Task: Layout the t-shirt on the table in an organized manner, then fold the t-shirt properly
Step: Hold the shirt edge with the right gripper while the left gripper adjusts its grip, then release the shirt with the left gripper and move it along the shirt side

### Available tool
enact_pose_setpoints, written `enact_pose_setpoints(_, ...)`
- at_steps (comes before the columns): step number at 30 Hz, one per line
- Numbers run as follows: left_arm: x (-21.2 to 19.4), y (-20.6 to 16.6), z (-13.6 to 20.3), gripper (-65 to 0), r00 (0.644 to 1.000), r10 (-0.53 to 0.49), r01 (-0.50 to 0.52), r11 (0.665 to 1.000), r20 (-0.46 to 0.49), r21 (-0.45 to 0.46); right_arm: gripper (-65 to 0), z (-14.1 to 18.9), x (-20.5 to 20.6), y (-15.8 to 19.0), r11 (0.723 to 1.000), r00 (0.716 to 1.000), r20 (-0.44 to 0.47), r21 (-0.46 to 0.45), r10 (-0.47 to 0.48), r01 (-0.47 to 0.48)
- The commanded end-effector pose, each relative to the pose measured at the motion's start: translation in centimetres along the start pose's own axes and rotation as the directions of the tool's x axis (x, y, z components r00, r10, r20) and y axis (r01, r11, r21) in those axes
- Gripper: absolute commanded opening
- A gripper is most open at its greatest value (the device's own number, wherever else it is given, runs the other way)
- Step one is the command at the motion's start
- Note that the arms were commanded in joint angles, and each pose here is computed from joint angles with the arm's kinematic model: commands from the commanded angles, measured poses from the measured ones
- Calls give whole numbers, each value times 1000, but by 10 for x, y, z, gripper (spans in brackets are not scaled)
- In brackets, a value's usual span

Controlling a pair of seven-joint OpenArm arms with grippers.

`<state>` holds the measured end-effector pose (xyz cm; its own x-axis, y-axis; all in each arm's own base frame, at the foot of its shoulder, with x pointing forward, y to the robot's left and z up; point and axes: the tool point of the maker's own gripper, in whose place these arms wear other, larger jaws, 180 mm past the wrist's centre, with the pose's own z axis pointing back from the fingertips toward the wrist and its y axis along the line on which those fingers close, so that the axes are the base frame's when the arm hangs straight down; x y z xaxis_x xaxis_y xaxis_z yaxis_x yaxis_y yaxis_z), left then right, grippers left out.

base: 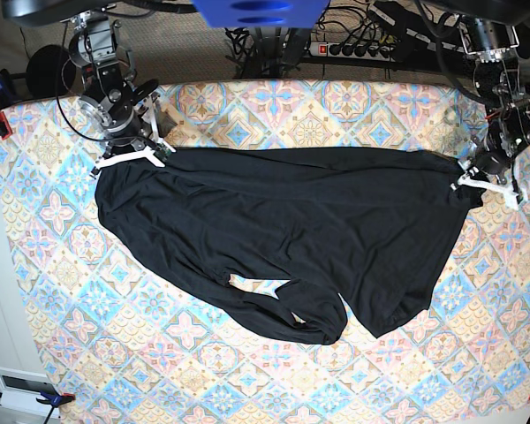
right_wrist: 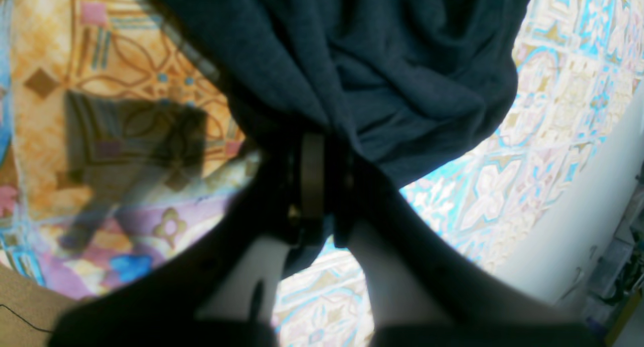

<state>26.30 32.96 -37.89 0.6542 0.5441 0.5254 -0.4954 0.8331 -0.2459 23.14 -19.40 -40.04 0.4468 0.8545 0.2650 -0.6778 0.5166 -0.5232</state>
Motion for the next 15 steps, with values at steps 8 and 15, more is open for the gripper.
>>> enact_pose_setpoints(8, 34, -10, 12, -267, 990, -24, 27, 999, 137, -22, -650, 3, 3, -11, 999, 1000, 12, -32, 3, -3)
enact_pose_setpoints(15, 69, -44, 16, -299, 972, 71, -38, 989, 226, -146, -650, 3, 3, -10, 1000, 1000, 15, -30, 1, -1)
